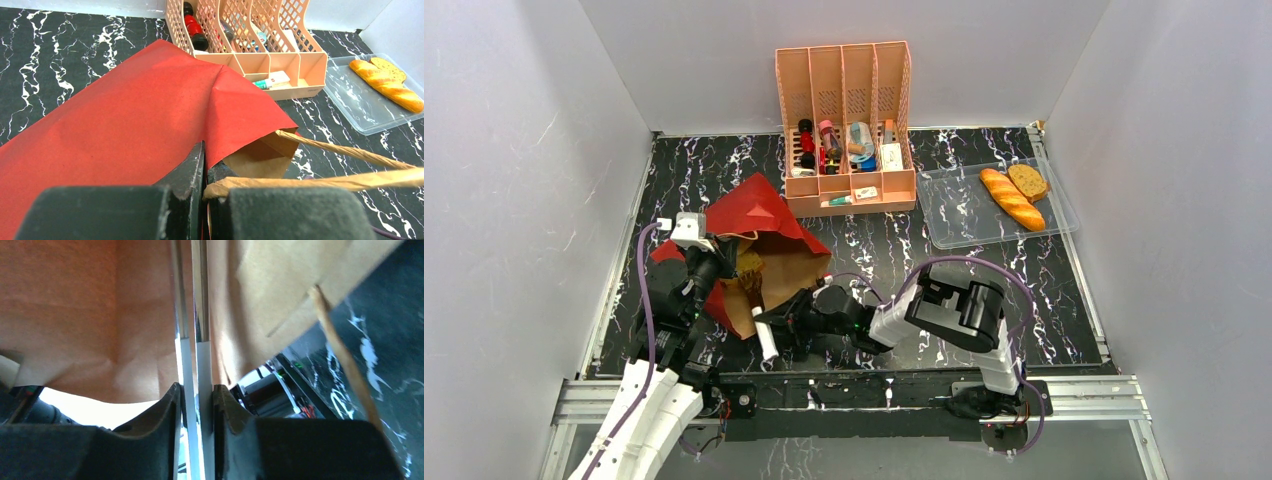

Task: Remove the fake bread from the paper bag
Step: Take out the fake bread from the paper bag.

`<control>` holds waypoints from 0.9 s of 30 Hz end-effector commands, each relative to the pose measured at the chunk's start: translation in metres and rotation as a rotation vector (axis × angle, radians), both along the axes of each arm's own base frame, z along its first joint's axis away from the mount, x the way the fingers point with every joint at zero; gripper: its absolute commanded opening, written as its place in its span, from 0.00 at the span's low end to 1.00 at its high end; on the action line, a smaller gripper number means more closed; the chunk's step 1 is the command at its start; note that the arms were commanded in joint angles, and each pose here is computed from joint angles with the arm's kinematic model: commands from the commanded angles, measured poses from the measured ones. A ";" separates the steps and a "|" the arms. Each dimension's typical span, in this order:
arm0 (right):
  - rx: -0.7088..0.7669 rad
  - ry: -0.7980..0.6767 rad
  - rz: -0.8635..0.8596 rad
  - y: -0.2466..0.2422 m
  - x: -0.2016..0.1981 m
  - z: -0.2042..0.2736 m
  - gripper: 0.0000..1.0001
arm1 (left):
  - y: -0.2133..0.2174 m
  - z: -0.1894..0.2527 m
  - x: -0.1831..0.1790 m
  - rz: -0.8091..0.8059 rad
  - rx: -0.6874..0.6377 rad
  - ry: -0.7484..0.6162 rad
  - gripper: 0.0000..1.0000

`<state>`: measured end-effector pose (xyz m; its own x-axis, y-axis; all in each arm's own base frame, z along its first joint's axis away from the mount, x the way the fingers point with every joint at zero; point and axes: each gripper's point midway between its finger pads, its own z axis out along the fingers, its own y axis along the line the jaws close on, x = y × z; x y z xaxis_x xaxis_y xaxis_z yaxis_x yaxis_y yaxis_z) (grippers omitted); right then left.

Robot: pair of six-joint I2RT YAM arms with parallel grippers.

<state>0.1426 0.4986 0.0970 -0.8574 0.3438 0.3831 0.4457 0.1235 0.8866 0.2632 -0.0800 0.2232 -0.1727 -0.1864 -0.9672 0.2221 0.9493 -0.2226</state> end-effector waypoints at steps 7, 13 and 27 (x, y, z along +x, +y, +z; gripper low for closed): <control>0.049 -0.015 -0.014 0.004 0.012 0.013 0.00 | -0.001 0.010 0.001 -0.001 -0.011 -0.031 0.00; 0.050 -0.060 -0.018 -0.009 0.005 0.028 0.00 | 0.005 0.005 0.004 0.034 -0.001 -0.006 0.00; 0.038 -0.158 -0.014 -0.039 -0.025 0.065 0.00 | 0.013 -0.004 0.009 0.084 0.020 0.033 0.00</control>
